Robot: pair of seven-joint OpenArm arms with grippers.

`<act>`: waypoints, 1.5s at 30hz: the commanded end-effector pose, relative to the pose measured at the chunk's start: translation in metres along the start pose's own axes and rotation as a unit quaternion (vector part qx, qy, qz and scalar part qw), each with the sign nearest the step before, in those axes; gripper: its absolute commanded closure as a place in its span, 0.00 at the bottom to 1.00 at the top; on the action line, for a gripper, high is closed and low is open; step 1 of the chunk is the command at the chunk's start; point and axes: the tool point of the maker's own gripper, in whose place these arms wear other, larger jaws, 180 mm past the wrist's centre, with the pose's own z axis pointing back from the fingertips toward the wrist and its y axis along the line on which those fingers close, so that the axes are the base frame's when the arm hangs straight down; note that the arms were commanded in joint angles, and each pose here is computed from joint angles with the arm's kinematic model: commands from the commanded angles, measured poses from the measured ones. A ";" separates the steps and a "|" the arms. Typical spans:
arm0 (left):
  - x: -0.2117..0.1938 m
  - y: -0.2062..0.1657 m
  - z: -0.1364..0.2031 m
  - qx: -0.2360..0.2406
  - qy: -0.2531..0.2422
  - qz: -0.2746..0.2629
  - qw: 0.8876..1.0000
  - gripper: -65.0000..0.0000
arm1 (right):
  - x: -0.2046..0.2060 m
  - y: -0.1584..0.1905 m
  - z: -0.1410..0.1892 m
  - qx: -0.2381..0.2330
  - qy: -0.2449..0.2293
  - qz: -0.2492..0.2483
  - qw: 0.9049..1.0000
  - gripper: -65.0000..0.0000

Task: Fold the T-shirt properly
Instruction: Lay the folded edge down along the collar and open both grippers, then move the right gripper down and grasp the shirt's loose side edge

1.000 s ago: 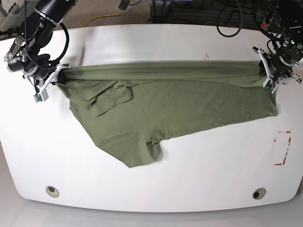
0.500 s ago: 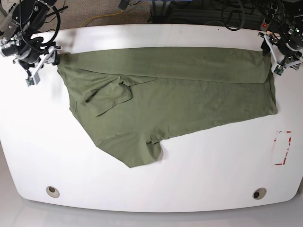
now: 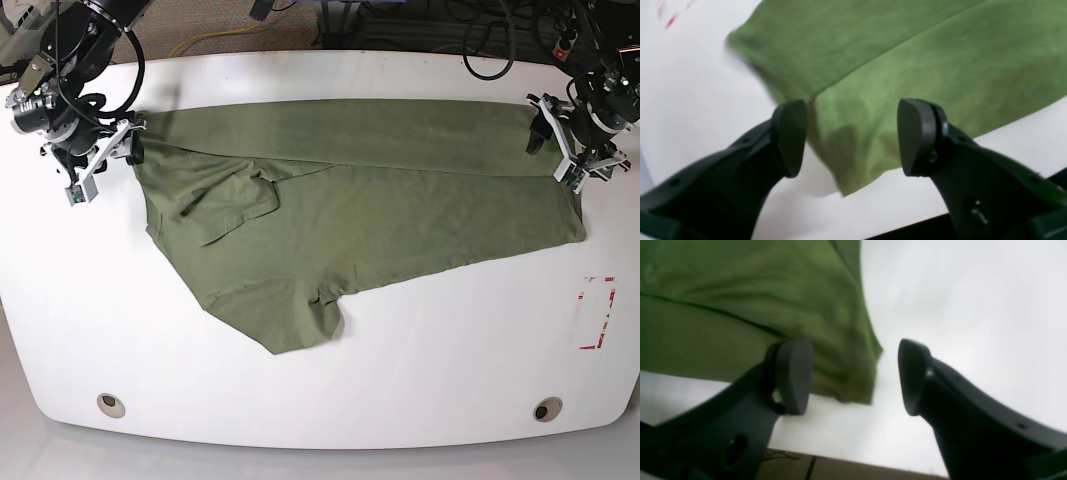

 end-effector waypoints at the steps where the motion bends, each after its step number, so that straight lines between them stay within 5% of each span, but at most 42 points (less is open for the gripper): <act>1: 0.009 -0.002 -0.003 -0.002 -0.006 -0.019 1.000 0.40 | 0.005 -0.006 -0.002 0.001 -0.008 -0.005 1.000 0.40; 12: -0.054 0.001 -0.025 0.001 0.106 -0.022 0.994 0.40 | -0.031 -0.024 -0.032 0.034 0.034 -0.067 0.997 0.40; 20: -0.069 0.002 -0.028 -0.002 0.126 -0.013 0.992 0.40 | -0.059 -0.022 -0.044 0.051 0.047 -0.103 0.992 0.43; 28: -0.076 -0.003 -0.026 -0.008 0.135 -0.016 0.991 0.40 | -0.078 -0.018 -0.040 0.051 0.065 -0.104 0.991 0.93; 40: -0.116 -0.007 -0.011 -0.021 0.186 -0.017 0.982 0.40 | -0.084 -0.009 0.003 0.009 0.064 -0.030 0.997 0.81; 45: -0.112 0.003 -0.005 -0.005 0.178 -0.015 0.984 0.40 | -0.066 -0.004 0.015 -0.004 0.042 0.001 0.999 0.52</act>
